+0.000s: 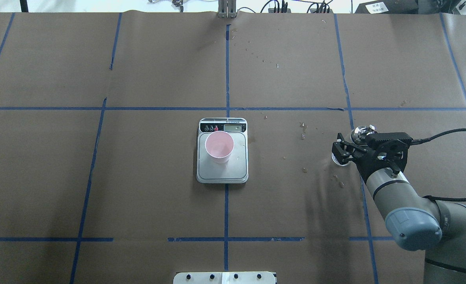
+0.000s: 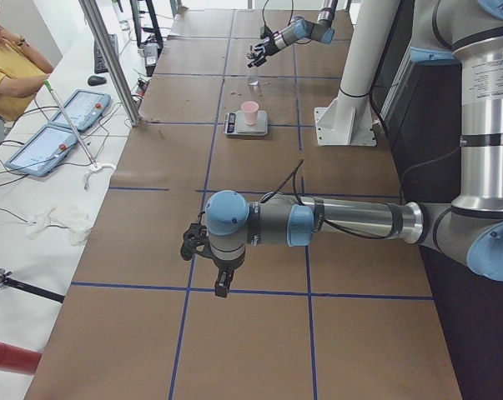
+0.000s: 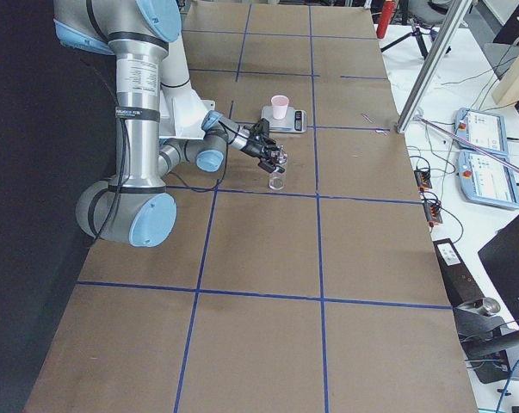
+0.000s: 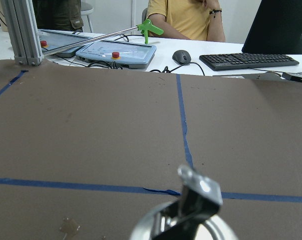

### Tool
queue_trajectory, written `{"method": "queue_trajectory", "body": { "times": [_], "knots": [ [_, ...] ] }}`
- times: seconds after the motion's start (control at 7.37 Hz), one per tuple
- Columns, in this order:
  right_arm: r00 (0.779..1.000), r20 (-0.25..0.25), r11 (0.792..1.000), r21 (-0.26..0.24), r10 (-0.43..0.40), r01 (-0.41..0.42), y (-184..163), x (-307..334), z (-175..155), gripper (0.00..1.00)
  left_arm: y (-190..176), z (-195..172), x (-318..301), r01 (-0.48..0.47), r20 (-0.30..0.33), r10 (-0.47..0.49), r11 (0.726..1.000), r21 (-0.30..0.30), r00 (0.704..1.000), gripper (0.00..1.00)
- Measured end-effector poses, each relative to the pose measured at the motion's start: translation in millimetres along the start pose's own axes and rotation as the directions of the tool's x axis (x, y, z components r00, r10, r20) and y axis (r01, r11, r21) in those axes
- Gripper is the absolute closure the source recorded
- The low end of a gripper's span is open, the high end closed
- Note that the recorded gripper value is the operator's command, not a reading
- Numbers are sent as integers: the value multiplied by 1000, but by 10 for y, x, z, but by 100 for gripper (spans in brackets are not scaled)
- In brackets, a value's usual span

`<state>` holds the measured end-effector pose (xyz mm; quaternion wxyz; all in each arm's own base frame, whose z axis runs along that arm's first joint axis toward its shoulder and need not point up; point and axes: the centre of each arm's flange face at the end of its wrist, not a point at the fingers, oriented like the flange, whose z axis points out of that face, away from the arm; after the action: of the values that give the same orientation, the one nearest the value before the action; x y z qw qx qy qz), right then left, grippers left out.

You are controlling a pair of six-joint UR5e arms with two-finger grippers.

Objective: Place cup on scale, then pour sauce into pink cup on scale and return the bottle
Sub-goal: 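Lower the bottle onto the table with the right gripper, then open the right gripper and withdraw it from the bottle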

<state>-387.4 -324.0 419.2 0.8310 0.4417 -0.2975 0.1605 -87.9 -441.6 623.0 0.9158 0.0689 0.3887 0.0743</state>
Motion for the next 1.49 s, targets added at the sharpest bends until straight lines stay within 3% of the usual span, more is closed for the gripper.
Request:
{"method": "queue_trajectory", "body": {
  "times": [0.41, 1.09, 1.49],
  "knots": [
    [1000, -15, 1000, -11, -2, 1, 186, 23, 74, 0, -1, -1, 1, 0, 0, 0, 1000, 0, 1000, 0],
    [1000, 28, 1000, -19, 0, 0, 398, -138, -98, 0, 1, 0, 0, 0, 0, 0, 1000, 0, 1000, 0],
    [997, 70, 1000, -13, -11, 11, 590, -218, -371, 0, 0, -4, 4, -1, 0, 1, 1000, 1, 1000, 0]
  ]
}}
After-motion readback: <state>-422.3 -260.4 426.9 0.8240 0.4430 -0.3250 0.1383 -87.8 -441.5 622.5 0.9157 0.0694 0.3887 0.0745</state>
